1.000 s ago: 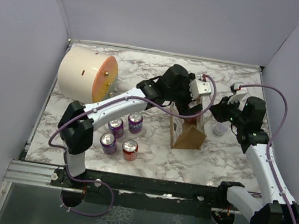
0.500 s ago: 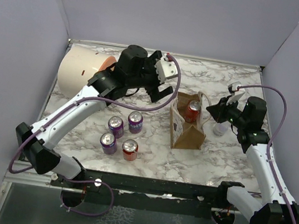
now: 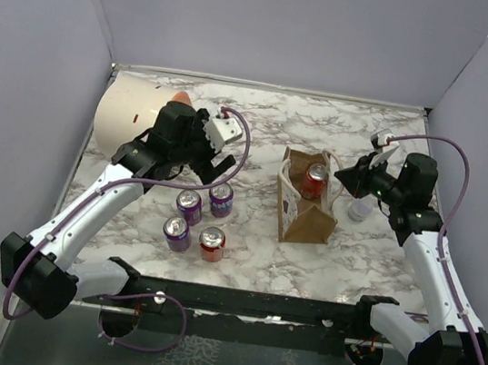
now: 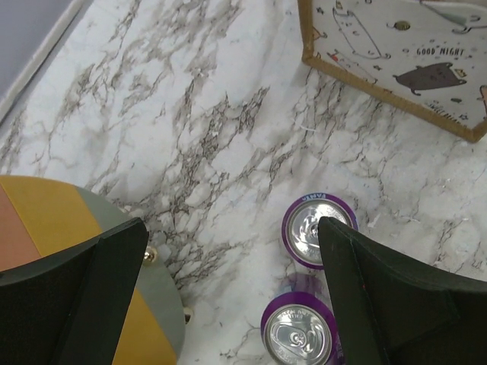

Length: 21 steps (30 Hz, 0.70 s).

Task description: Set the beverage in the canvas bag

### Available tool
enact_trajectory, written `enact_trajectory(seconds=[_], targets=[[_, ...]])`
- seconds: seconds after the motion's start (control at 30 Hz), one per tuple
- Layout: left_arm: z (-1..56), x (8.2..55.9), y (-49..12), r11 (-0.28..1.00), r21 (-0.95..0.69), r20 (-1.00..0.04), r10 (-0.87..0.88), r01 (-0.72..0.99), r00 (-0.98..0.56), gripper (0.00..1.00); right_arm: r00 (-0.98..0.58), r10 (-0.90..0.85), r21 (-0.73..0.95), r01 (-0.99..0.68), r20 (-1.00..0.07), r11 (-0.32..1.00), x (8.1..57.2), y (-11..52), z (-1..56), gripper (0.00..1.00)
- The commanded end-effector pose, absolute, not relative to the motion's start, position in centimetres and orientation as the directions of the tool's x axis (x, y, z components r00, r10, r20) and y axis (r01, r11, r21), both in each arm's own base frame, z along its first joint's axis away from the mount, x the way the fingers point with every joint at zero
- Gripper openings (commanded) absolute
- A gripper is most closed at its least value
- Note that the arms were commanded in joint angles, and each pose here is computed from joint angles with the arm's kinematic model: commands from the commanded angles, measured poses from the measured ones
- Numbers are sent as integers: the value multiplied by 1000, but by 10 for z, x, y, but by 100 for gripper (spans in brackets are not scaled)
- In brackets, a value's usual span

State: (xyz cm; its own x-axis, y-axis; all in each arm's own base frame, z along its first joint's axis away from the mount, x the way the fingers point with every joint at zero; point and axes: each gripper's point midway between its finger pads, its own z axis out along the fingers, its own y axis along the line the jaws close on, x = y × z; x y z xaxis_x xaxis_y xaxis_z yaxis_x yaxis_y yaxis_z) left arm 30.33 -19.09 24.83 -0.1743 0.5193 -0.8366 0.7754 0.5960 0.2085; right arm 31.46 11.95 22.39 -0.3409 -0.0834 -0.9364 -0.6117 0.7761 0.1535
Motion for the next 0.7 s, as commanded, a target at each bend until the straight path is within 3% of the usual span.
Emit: enact_trajectory(seconds=[0.0,0.3,0.67], targets=[[235,301,-175,610,257,-806,563,750,-182,97,-325,-91,147,-637,-941,757,312,122,232,4],[200,295,-173,589,219,-762,601,778,-241,97,-311,-85,147,-653,-947,743,307,125,237,14],[182,295,-172,566,218,-737,630,795,-247,97,-352,-76,187,-652,-933,734,315,128,241,38]])
